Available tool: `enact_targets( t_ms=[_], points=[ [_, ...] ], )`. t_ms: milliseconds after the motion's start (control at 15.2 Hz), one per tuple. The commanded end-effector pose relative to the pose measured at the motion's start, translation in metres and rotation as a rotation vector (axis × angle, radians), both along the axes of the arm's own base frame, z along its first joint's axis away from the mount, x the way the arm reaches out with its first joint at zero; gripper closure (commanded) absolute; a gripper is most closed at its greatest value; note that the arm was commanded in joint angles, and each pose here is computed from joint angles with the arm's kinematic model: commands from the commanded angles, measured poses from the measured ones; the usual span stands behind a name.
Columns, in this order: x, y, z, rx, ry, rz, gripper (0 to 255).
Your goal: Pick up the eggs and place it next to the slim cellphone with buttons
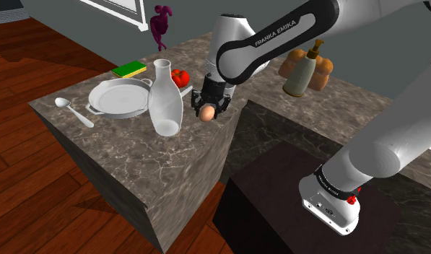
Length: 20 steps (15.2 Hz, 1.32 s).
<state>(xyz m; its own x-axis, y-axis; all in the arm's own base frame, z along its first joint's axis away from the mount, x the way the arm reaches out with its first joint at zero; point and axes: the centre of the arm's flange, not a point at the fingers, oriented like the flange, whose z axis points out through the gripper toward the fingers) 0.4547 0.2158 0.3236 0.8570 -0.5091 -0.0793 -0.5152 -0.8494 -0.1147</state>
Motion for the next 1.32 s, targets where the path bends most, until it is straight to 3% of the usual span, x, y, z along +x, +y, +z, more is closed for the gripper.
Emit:
enact_targets(
  t_ms=[0,1254],
  points=[
    [0.000,-0.001,-0.002,-0.001,0.004,-0.003,255],
    [-0.001,-0.001,0.091,-0.001,0.004,-0.003,255]
  ],
)
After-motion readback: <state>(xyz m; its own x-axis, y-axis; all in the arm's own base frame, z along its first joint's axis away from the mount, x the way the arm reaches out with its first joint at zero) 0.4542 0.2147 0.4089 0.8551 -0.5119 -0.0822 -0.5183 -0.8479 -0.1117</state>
